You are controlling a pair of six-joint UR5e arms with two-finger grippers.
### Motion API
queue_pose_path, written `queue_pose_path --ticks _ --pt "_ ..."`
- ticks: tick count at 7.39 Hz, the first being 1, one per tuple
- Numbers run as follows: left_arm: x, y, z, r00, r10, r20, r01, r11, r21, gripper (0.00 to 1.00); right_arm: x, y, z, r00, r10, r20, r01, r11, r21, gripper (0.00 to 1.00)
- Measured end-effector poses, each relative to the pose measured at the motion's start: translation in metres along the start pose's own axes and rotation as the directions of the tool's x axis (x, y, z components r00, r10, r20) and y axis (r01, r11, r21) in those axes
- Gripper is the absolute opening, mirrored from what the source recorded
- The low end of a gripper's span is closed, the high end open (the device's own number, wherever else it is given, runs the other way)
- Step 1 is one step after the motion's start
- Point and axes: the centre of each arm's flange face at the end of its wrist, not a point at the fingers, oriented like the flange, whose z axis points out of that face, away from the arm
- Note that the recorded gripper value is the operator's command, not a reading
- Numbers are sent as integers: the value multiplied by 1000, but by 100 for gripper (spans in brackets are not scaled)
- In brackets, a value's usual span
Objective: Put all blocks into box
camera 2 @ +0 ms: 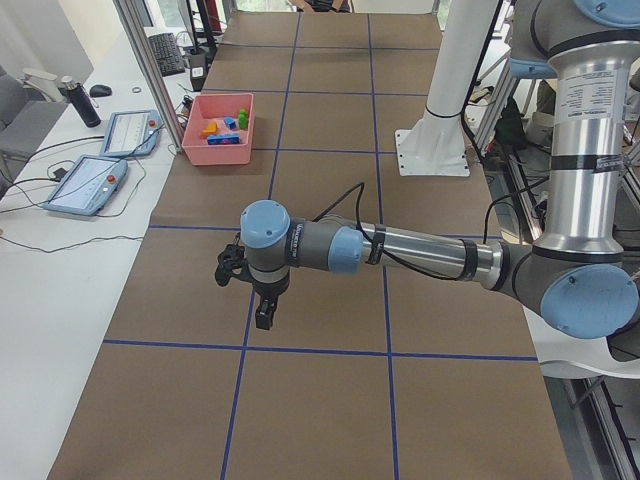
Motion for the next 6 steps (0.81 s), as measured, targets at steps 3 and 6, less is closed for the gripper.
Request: queue_pose_path --ticks 3,6 --pt "2 -1 -2 1000 5 0 -5 1000 4 100 0 -1 2 1000 -19 7 19 1000 22 100" --pt "2 -1 -1 1000 3 2 -3 1000 3 100 -1 -2 6 1000 -26 7 26 1000 16 100"
